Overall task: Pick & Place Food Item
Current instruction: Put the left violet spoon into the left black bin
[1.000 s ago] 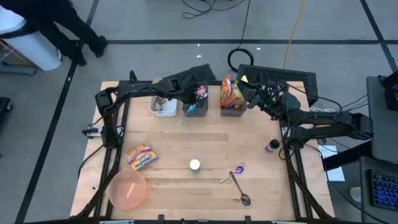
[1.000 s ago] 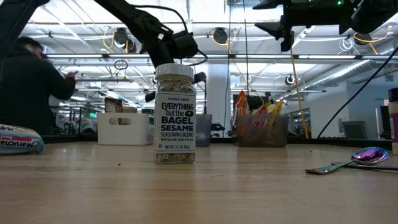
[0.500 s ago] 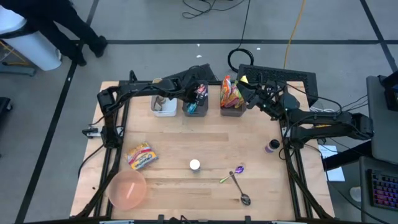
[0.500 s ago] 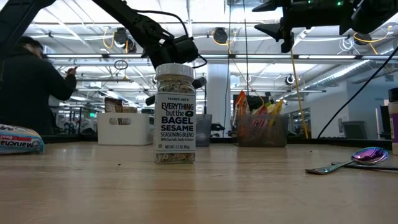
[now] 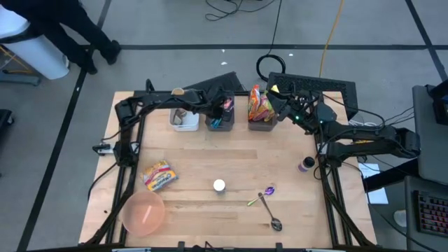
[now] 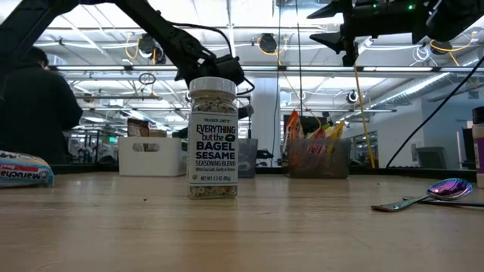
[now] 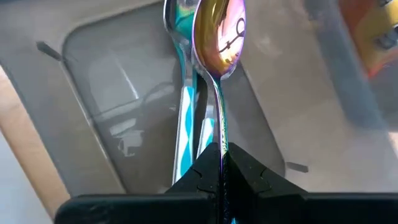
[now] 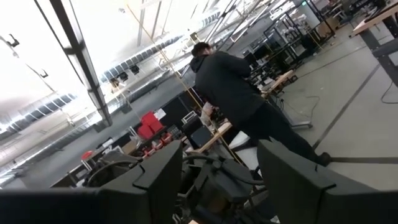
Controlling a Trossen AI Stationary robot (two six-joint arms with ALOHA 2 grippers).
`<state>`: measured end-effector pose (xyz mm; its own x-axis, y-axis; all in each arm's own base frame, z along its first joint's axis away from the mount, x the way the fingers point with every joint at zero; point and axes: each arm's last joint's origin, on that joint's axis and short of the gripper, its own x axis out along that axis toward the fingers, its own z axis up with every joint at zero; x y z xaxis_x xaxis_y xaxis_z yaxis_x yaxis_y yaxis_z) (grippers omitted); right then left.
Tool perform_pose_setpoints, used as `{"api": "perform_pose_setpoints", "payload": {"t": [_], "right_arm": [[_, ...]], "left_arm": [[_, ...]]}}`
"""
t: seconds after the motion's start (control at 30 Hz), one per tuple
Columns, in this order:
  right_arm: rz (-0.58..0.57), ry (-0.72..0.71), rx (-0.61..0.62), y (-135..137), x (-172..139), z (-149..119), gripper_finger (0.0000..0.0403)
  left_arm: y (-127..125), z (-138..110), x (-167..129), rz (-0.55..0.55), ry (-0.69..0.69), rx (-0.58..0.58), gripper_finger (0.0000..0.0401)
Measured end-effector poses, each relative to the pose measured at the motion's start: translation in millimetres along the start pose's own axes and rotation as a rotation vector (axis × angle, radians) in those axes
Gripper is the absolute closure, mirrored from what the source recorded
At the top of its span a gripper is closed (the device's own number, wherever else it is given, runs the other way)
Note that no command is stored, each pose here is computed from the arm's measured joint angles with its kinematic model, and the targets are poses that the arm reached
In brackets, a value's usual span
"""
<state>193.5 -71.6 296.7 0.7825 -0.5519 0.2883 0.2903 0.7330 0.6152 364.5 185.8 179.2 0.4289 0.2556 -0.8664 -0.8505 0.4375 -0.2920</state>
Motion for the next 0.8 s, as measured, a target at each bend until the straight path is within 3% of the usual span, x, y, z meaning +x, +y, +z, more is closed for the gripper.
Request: {"api": "perform_pose_setpoints", "payload": {"t": [0.8], "right_arm": [[-0.012, 0.017, -0.015, -1, 0, -2, 0.0202]], "left_arm": [[4, -4, 17, 0.027, 0.032, -0.014, 0.0386]]}}
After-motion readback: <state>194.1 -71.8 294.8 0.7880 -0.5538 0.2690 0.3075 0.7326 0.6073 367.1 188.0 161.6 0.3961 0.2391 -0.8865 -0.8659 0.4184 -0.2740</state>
